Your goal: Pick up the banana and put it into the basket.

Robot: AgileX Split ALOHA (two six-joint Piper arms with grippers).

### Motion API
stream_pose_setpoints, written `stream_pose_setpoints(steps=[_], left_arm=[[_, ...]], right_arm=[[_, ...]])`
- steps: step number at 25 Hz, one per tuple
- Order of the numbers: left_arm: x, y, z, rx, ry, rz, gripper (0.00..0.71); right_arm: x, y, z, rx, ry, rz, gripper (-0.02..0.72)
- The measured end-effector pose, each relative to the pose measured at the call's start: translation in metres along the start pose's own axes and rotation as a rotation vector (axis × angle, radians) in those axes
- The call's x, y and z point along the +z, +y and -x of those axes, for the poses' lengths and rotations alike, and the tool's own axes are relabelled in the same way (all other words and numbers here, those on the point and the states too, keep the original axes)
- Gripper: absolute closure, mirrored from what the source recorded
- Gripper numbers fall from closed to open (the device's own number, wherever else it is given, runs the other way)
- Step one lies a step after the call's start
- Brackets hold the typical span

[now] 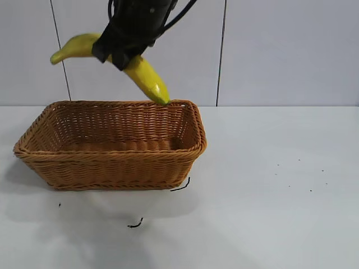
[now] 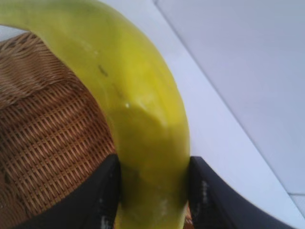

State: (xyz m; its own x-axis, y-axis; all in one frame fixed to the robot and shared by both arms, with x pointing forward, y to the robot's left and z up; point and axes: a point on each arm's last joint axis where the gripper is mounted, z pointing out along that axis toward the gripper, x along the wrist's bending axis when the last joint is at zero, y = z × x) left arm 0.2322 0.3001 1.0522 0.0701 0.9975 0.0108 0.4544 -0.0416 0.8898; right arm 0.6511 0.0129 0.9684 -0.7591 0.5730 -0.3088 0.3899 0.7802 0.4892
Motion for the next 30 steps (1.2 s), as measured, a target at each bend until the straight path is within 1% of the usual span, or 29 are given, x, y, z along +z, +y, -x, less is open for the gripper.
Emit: stream_pose_setpoints(steps=[4, 11, 12, 13, 14, 16, 18, 20, 22, 25, 30], left_arm=[[0.000, 0.000, 0.000, 0.000, 0.000, 0.000, 0.075], [0.000, 0.000, 0.000, 0.000, 0.000, 0.000, 0.075], [0.000, 0.000, 0.000, 0.000, 0.000, 0.000, 0.075], [0.000, 0.000, 0.000, 0.000, 0.000, 0.000, 0.075], [0.000, 0.000, 0.000, 0.000, 0.000, 0.000, 0.075], [0.000, 0.000, 0.000, 0.000, 0.000, 0.000, 0.075], [0.000, 0.000, 0.000, 0.000, 0.000, 0.000, 0.075], [0.000, 0.000, 0.000, 0.000, 0.000, 0.000, 0.075], [0.000, 0.000, 0.000, 0.000, 0.000, 0.000, 0.075], [0.000, 0.000, 0.000, 0.000, 0.000, 0.000, 0.075], [0.000, 0.000, 0.000, 0.000, 0.000, 0.000, 0.075]], right_arm=[[0.001, 0.002, -0.001, 0.009, 0.003, 0.027, 0.422], [0.001, 0.003, -0.002, 0.019, 0.011, 0.030, 0.422], [0.000, 0.003, -0.002, 0.020, 0.012, 0.030, 0.405], [0.000, 0.003, -0.002, 0.020, 0.011, 0.032, 0.360], [0.000, 0.003, -0.001, 0.019, 0.011, 0.035, 0.304], [0.000, 0.004, -0.001, 0.018, 0.007, 0.047, 0.153], [-0.001, 0.005, 0.000, 0.015, 0.002, 0.054, 0.072], [-0.006, 0.007, 0.001, 0.017, -0.004, 0.064, 0.040], [-0.014, 0.011, 0.004, 0.046, -0.008, 0.069, 0.029], [-0.031, 0.017, 0.013, 0.114, -0.018, 0.067, 0.024], [-0.052, 0.017, 0.050, 0.264, -0.046, 0.040, 0.024]])
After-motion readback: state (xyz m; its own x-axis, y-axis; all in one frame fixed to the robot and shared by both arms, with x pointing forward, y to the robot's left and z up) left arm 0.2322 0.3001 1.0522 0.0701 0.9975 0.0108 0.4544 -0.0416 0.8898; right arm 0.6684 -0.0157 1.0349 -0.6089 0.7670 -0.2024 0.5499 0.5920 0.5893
